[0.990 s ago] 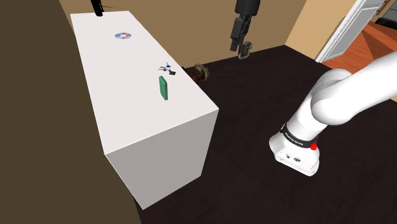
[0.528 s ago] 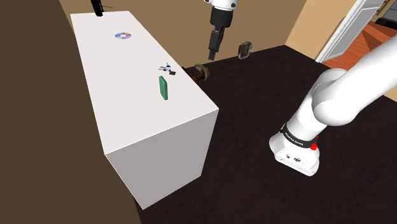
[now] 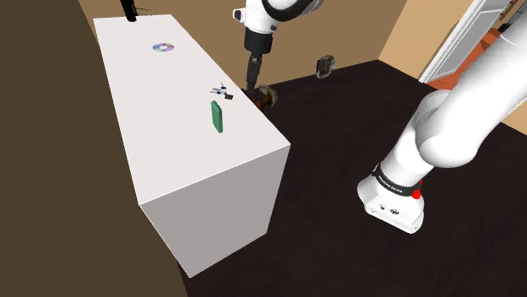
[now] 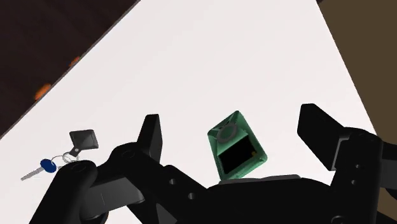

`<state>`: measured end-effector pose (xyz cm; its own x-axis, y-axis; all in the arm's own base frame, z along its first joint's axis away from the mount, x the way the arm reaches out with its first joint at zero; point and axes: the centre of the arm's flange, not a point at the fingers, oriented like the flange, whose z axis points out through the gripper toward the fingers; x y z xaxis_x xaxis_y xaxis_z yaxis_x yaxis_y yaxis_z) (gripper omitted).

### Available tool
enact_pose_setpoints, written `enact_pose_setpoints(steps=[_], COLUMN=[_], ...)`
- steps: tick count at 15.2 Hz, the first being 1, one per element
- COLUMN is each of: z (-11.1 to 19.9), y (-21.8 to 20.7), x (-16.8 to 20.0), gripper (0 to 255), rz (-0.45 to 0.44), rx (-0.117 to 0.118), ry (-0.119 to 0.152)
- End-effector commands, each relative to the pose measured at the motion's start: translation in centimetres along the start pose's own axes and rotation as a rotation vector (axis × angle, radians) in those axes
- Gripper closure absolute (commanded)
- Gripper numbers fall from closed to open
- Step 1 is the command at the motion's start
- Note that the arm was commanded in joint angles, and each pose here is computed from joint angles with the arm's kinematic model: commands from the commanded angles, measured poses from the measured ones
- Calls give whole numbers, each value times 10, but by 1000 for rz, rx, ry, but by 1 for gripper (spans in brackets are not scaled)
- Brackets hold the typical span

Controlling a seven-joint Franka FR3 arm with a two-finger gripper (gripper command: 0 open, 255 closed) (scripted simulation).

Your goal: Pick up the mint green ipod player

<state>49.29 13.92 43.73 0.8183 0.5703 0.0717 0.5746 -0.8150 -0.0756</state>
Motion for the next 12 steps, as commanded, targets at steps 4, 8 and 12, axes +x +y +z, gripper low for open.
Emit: enact_pose_setpoints(steps=[4,8,12], z=[32,57,74], y=[-15,-33,-37], x=[53,93,103], gripper=[0,0,0], rz=[-130,-233,-261], rx=[-17,-30,-34], ry=[24,43,48])
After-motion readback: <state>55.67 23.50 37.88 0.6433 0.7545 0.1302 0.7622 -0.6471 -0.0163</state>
